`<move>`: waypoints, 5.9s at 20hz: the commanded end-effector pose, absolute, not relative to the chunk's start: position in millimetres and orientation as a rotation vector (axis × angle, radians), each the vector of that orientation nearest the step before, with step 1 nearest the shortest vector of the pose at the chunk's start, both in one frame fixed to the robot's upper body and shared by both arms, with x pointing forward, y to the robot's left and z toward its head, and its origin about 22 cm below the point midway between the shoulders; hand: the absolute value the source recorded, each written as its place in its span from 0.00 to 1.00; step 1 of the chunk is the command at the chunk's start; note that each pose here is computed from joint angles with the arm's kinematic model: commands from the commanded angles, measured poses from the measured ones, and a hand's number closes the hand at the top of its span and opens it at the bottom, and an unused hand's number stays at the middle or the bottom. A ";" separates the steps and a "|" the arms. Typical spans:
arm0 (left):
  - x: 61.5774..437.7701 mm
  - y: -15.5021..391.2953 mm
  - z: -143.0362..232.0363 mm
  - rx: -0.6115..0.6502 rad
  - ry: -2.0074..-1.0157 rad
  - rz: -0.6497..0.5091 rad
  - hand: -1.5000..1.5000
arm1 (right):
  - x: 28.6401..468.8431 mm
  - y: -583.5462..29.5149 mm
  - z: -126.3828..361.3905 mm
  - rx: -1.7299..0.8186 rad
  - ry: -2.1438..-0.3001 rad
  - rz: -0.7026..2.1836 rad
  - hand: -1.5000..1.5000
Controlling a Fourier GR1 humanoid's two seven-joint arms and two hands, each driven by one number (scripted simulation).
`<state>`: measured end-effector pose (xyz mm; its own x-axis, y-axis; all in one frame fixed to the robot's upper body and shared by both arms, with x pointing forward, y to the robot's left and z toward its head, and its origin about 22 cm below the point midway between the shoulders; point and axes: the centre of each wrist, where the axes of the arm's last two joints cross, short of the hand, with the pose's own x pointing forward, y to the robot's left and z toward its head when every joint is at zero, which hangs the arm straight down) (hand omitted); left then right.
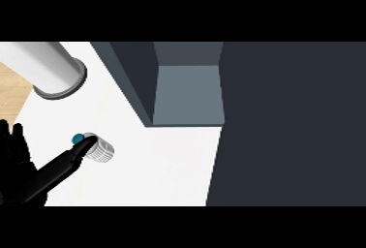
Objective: Pick up the bottled water, place it into the cabinet and close the cabinet
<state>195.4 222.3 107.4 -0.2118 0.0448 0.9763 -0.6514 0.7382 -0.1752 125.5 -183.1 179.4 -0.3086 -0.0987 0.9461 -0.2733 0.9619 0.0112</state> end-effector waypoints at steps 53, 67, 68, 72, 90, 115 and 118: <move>221.7 267.8 -162.6 0.382 -1.621 0.842 0.00 | 93.2 -187.1 207.5 0.221 -1.945 0.169 0.00; 271.0 251.0 -149.3 0.348 -1.739 0.711 1.00 | 106.1 -197.5 198.2 0.181 -1.948 0.161 0.00; 267.8 252.1 -149.5 0.384 -1.752 0.674 1.00 | 102.6 -206.3 202.5 0.176 -1.961 0.149 0.00; 278.4 253.2 -143.7 0.375 -1.776 0.663 1.00 | 101.7 -209.3 195.8 0.135 -1.945 0.165 0.00; 335.9 161.7 -89.7 -0.431 -1.765 0.114 1.00 | 118.3 -250.2 183.2 0.027 -1.971 0.124 0.00; 365.4 114.1 -25.1 -0.277 -1.789 0.097 1.00 | 138.9 -283.9 164.1 0.040 -1.962 0.112 0.00; 369.9 109.2 -16.7 -0.223 -1.798 0.092 1.00 | 149.7 -290.0 160.1 0.053 -1.964 0.108 0.00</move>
<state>298.7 206.5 -111.1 -0.0666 0.1598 0.9849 -0.1104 0.9798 -0.1665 146.6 -284.6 159.0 -0.3790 0.0513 0.9240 -0.0602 0.9950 -0.0799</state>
